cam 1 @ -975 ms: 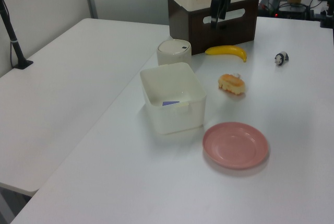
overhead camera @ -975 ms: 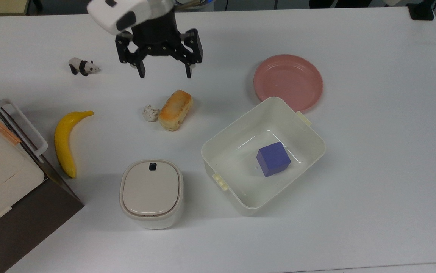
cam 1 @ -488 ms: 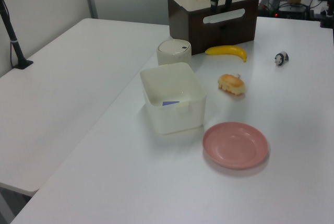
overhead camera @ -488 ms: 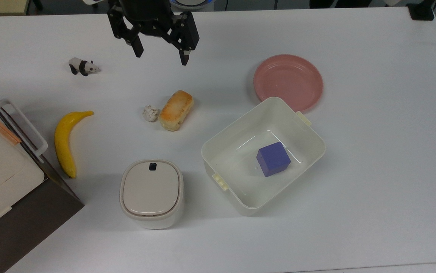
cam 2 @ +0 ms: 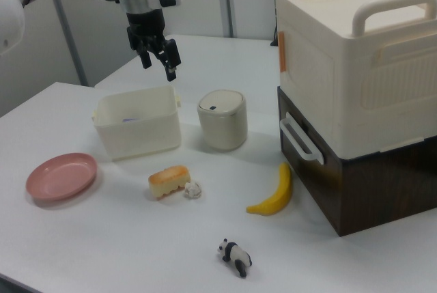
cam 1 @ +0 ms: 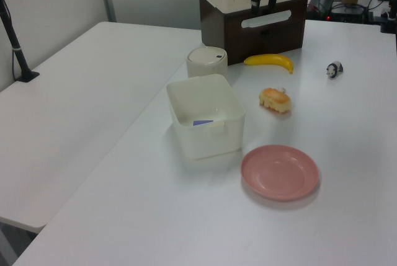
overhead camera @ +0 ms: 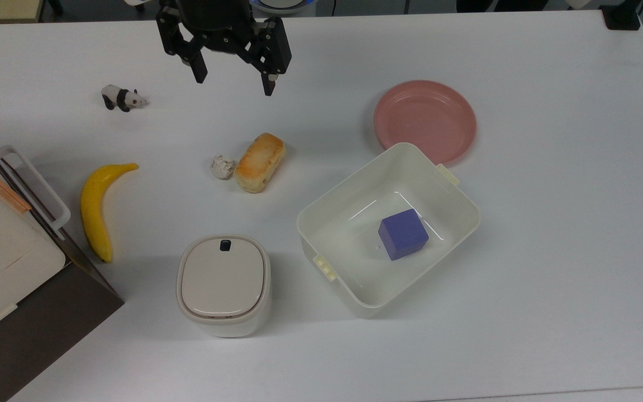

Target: Put the bread on the table

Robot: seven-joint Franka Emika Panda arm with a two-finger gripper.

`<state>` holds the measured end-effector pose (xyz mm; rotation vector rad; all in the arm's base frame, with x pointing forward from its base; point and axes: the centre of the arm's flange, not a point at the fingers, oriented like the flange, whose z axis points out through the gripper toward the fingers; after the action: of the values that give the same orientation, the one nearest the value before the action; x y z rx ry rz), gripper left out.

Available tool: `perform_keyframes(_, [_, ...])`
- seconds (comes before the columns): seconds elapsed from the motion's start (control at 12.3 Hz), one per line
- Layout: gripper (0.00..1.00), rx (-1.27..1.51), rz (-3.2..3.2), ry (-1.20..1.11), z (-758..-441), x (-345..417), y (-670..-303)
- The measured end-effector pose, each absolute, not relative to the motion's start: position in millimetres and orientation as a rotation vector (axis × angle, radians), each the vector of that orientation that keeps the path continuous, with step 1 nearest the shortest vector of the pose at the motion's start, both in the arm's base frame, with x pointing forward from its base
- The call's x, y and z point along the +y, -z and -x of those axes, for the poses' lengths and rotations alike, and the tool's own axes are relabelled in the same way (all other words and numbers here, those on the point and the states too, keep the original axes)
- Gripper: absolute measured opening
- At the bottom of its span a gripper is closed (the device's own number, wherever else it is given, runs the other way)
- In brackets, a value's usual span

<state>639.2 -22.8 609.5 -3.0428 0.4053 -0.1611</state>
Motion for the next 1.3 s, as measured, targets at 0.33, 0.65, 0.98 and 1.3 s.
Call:
perform_keyframes(0.33, [1.0, 0.316, 3.076, 0.11, -634, -24, -613])
perform_keyframes(0.65, [1.0, 0.135, 3.115, 0.059, -628, -26, -617])
perform_keyframes(0.98, [1.0, 0.087, 3.131, 0.018, -625, -27, -618])
perform_keyframes(1.3, [1.0, 0.084, 3.131, 0.017, -625, -27, -617])
